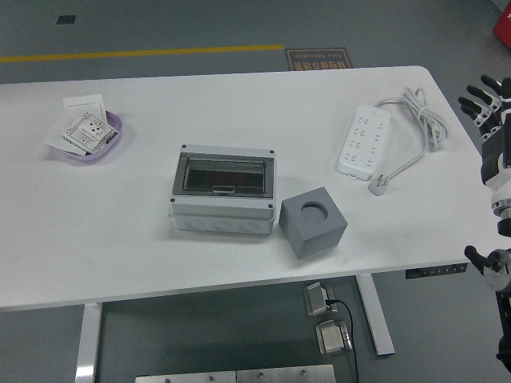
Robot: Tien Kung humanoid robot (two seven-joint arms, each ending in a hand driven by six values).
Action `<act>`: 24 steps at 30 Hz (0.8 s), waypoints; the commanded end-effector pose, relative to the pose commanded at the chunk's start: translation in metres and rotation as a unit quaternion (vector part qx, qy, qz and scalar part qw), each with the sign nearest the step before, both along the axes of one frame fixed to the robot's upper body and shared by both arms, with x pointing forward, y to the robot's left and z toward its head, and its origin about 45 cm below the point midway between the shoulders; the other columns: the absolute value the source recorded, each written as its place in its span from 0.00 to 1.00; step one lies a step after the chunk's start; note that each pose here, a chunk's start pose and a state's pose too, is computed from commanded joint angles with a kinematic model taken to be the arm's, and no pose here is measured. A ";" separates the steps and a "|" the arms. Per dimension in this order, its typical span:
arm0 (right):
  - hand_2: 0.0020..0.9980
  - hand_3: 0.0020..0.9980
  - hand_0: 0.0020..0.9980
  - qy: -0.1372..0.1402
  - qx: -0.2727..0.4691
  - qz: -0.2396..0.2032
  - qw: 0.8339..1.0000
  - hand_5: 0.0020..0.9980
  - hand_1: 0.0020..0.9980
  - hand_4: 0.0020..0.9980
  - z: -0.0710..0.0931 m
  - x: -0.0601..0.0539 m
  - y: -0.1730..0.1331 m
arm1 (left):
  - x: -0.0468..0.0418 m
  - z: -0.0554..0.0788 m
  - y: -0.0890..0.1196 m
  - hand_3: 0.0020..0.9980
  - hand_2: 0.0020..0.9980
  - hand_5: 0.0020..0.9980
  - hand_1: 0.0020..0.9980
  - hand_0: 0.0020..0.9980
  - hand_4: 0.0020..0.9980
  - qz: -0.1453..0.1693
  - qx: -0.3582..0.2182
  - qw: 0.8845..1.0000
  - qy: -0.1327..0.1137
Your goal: Pick up the cylinder from the cube,place it in the box,flap close box
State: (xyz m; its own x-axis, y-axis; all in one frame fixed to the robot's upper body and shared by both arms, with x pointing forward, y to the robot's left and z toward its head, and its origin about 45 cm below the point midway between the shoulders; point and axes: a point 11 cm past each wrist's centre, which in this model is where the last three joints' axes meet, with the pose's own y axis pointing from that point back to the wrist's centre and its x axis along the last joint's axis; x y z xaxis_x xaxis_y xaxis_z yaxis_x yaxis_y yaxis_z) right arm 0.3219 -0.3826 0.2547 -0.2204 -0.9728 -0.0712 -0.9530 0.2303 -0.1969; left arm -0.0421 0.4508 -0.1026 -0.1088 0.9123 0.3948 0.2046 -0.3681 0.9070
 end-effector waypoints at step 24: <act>0.71 0.75 0.79 0.005 -0.005 -0.002 1.000 0.83 0.67 0.91 -0.002 0.000 0.000 | -0.0072 0.001 -0.002 0.61 0.41 0.45 0.66 0.63 0.69 0.005 -0.008 1.000 0.023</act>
